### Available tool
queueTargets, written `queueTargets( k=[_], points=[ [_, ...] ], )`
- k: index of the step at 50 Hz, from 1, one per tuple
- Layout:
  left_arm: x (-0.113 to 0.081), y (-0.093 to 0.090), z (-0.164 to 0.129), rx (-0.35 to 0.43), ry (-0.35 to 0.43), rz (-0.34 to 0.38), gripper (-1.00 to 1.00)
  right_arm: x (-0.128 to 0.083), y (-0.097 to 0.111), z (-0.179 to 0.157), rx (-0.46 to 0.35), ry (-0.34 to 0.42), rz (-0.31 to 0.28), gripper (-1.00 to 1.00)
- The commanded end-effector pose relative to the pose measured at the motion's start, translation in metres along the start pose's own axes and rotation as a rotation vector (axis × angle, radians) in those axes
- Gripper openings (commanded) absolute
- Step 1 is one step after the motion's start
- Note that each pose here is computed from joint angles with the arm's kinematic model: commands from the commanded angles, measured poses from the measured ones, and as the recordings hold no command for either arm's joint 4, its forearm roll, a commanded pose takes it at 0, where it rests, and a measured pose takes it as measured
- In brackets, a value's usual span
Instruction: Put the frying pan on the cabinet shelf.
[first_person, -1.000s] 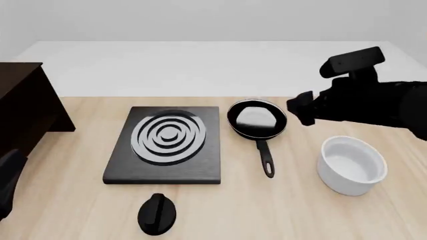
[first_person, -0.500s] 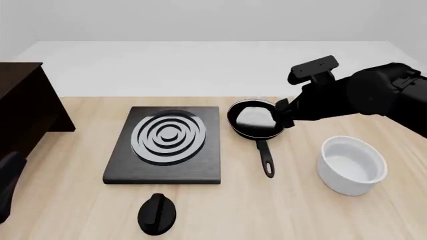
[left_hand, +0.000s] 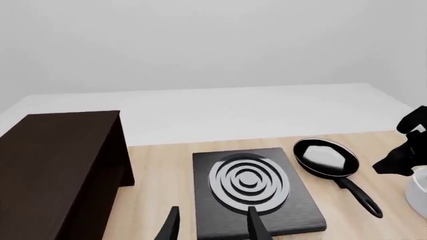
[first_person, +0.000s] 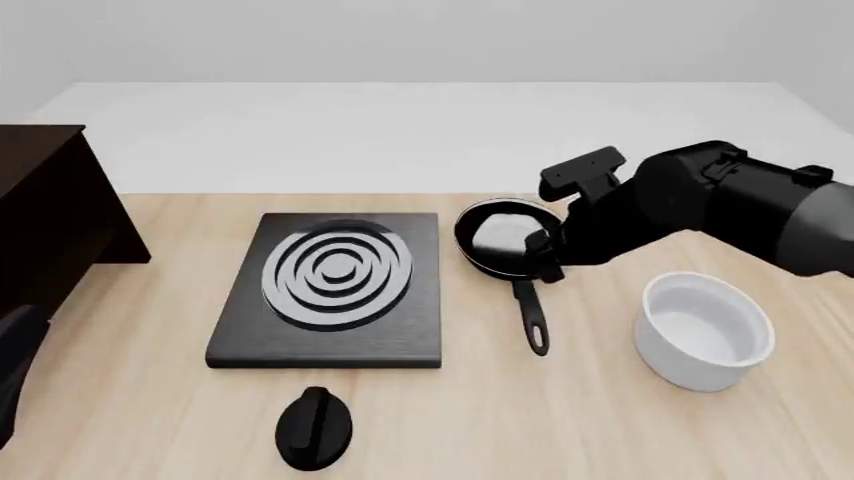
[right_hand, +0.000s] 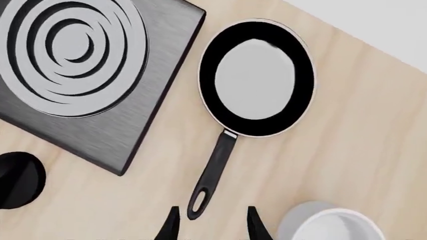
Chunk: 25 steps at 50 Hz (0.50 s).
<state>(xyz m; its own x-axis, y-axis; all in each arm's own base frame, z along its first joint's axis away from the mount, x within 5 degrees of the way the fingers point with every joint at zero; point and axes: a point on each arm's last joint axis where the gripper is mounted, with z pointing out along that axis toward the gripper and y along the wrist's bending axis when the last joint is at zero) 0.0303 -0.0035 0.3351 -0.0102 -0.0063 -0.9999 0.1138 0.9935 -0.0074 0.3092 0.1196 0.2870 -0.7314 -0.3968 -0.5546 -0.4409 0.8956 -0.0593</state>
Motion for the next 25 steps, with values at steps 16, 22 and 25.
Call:
queueTargets(
  k=[16, 22, 25],
  points=[
    [-0.001, 0.0, 0.002, 0.01, 0.01, 0.021, 1.0, 0.022, 0.0, 0.049, -0.01, 0.131, 0.008, 1.0],
    [0.001, 0.0, 0.003, 0.013, 0.011, 0.022, 1.0, 0.022, -0.006, 0.055, -0.005, 0.138, -0.007, 1.0],
    [0.002, 0.0, 0.003, 0.014, 0.013, 0.022, 1.0, 0.022, -0.005, 0.057, -0.006, 0.141, -0.011, 1.0]
  ],
)
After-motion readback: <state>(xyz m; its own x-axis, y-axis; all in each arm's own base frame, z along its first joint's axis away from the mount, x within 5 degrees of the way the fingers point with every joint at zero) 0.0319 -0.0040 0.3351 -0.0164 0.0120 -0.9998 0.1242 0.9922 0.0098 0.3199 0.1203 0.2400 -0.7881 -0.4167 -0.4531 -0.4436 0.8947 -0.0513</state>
